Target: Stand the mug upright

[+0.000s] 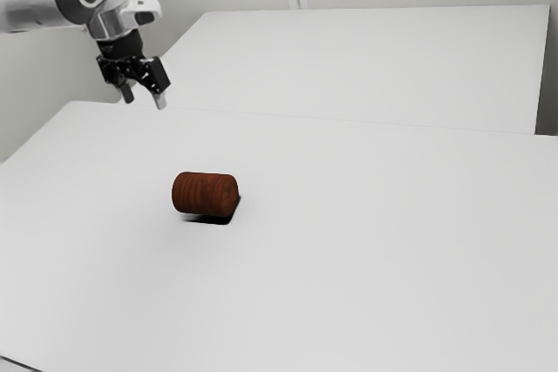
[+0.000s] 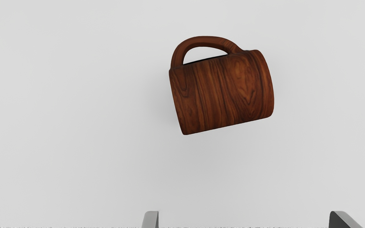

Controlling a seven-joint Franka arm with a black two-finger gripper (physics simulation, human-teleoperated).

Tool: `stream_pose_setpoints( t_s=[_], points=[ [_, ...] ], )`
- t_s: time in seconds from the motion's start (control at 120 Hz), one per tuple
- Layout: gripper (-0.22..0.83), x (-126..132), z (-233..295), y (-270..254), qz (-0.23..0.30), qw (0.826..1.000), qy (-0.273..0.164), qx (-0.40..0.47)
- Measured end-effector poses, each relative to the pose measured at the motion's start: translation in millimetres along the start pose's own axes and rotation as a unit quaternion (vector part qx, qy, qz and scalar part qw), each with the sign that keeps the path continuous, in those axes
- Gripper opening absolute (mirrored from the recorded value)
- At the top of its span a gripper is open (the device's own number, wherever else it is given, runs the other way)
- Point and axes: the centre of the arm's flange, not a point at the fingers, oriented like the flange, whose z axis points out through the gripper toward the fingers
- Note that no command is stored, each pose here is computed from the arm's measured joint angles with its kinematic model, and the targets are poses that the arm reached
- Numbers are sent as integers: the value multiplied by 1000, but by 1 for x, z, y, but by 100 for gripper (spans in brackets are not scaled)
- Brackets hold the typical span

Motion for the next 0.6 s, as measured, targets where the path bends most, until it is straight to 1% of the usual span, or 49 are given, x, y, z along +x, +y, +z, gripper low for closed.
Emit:
stream_pose_setpoints(
  t_s=[0.133,0.192,0.267,0.342,0.442,0.6],
  points=[
    [60,-5,6,-14,-6,1000,-3,-8],
    [60,-3,19,-24,-17,999,-9,-34],
    [60,0,42,-43,-39,995,-22,-88],
    [60,4,78,-67,-62,985,-36,-156],
    [59,5,123,-95,-84,969,-44,-230],
    [59,3,189,-118,-92,944,-57,-310]
  ],
)
